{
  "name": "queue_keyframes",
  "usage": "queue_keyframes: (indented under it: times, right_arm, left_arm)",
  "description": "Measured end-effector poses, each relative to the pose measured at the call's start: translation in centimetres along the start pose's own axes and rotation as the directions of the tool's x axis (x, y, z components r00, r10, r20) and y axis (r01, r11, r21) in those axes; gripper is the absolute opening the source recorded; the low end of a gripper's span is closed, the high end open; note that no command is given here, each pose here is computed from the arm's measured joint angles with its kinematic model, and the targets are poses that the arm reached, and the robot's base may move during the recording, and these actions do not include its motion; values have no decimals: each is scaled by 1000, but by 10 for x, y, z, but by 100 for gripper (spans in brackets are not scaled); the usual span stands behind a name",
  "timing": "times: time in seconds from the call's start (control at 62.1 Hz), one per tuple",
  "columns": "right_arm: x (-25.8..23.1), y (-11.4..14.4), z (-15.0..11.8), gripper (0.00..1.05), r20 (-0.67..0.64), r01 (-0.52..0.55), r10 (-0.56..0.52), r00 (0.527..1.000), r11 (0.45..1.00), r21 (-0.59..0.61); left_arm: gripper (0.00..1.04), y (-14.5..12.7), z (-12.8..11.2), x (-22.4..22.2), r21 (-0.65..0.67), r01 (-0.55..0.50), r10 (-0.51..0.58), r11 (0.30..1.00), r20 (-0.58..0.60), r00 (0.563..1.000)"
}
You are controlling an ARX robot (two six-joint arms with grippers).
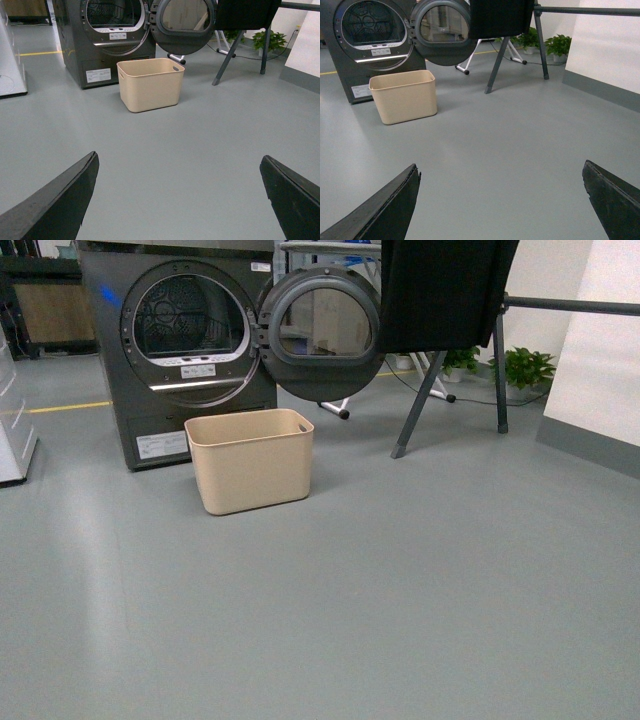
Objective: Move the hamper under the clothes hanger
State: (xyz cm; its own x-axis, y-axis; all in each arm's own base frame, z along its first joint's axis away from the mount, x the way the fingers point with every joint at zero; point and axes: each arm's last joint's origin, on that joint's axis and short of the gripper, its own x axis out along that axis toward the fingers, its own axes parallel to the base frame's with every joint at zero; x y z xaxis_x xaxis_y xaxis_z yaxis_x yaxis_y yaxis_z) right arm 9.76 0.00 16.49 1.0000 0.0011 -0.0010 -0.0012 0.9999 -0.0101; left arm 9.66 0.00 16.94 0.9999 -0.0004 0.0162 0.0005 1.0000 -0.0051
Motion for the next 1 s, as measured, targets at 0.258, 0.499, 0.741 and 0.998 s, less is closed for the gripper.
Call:
queue_keyframes:
  times: [0.258,0.499,0.741,0.998]
  right_arm:
    - [0,0,0,97,0,0,0,1000,1000,0]
    - [0,0,0,97,0,0,0,1000,1000,0]
    - [0,0,0,97,0,0,0,1000,1000,0]
    - [0,0,0,97,0,0,0,1000,1000,0]
  left_arm:
    - [98,0,0,0,0,0,0,1000,0,1000]
    - [98,0,0,0,0,0,0,1000,1,1000]
    - [98,0,0,0,0,0,0,1000,0,1000]
    - [98,0,0,0,0,0,0,1000,0,1000]
